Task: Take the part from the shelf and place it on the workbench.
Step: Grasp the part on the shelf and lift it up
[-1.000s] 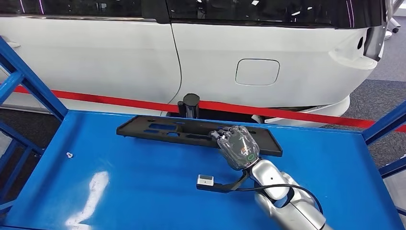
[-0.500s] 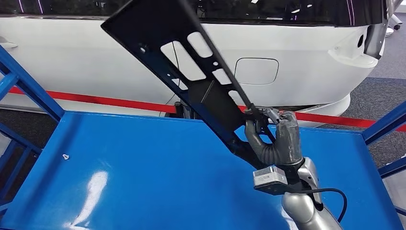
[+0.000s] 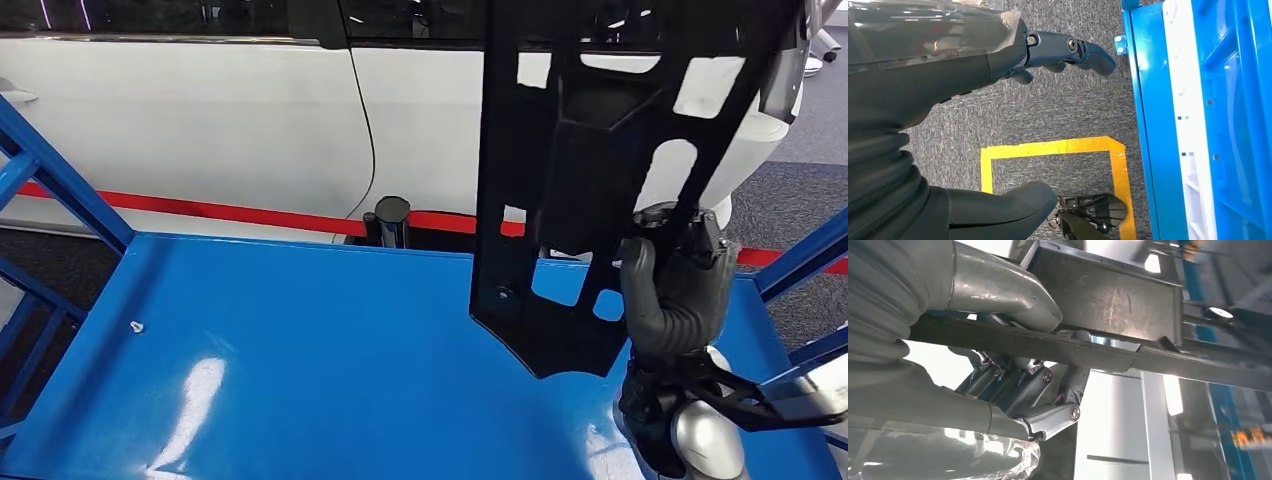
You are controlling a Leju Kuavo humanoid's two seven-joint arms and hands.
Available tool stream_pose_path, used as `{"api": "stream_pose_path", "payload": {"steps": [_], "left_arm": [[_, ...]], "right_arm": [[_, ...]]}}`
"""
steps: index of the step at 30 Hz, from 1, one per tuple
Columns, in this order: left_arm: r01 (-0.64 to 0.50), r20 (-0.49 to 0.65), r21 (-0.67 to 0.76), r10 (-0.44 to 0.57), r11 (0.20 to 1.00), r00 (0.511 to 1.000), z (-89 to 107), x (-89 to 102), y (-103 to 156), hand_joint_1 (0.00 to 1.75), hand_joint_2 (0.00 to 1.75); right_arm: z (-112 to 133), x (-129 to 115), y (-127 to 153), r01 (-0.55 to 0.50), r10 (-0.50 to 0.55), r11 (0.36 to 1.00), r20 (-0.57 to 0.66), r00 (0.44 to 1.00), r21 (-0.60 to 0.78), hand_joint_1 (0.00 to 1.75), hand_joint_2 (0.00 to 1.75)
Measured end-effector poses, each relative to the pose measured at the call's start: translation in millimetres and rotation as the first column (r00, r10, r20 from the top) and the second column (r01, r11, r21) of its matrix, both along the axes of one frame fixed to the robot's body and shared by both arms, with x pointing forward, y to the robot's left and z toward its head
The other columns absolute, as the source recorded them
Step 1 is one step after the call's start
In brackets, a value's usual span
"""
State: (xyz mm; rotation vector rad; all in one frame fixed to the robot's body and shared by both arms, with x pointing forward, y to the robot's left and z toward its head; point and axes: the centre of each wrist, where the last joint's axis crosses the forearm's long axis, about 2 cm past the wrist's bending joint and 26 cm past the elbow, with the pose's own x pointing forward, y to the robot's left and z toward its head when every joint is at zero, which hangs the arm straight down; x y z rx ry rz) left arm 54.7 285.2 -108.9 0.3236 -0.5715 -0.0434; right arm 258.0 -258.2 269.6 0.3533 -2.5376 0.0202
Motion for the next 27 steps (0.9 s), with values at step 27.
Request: {"api": "stream_pose_path", "payload": {"steps": [27], "left_arm": [[-0.016, 0.012, -0.067, 0.017, 0.998, 1.000, -0.3, 0.7, -1, 0.00, 1.75]], "right_arm": [[-1, -21, 2, -0.180, 0.182, 0.979, -0.017, 0.983, 0.094, 1.75, 1.75]]}}
